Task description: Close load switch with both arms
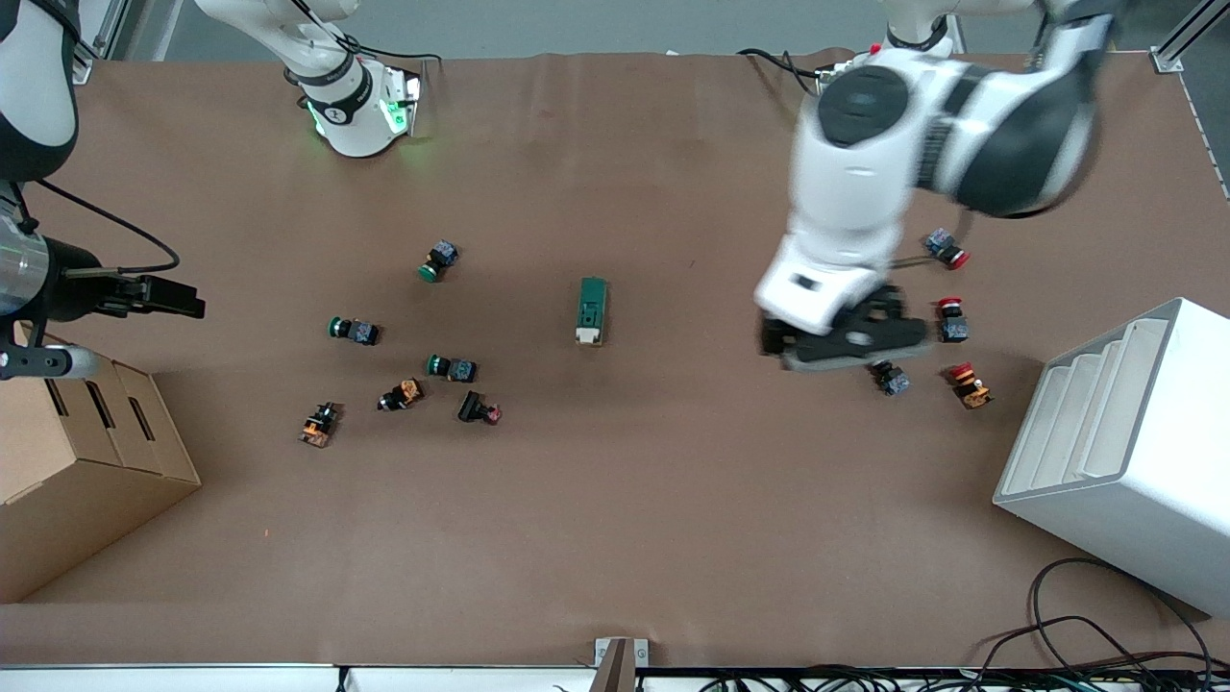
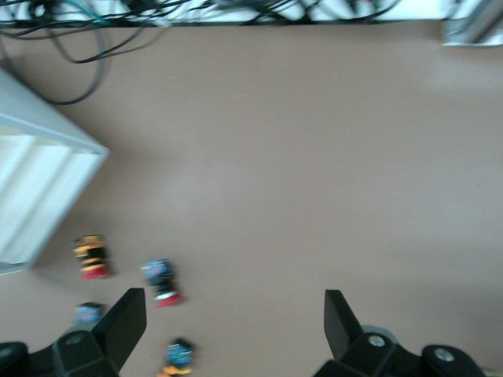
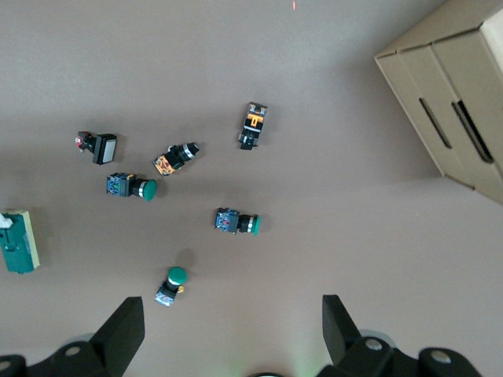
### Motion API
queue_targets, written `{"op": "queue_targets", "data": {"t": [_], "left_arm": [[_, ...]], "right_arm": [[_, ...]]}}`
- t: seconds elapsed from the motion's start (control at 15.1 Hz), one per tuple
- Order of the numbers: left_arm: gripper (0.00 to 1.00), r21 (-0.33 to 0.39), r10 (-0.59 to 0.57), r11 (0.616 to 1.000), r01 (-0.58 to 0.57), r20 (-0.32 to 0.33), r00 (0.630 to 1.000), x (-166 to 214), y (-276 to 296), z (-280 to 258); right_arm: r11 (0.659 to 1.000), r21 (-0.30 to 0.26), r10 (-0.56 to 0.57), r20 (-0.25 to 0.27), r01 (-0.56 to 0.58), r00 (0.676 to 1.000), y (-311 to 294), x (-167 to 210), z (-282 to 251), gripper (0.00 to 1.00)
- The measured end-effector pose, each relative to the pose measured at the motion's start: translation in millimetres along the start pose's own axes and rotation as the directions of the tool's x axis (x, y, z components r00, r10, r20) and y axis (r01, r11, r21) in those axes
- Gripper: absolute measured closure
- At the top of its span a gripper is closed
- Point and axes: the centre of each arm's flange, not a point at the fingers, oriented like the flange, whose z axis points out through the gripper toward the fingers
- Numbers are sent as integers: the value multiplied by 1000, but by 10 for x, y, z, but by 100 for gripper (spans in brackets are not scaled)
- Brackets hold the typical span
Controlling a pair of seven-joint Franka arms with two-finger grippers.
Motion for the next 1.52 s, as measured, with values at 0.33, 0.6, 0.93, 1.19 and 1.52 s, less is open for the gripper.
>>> {"op": "queue_targets", "data": {"t": [0.33,0.6,0.93,1.19,1.52], "left_arm": [[0,-88,-46,995,53,76,996,263,-1061,-220],[0,-136,8,991,10,132,991,182,-1939,-575],[0,-174,56,985,-19,210,976,-82,-2564,-832],[0,-185,124,979,-85,207,970,-298,-2555,-969],[0,-201,155,973,-114,202,967,-531,-2522,-1068]], "right_arm": [[1000,-20,-15,-24,15,1000,77,-198,-219,0],[1000,-14,25,-39,-25,999,217,-547,-384,0],[999,-12,31,-53,-32,998,178,-944,-523,0],[999,-11,49,-59,-49,997,162,-1126,-625,0],[999,-10,45,-110,-46,993,132,-1325,-700,0]]}}
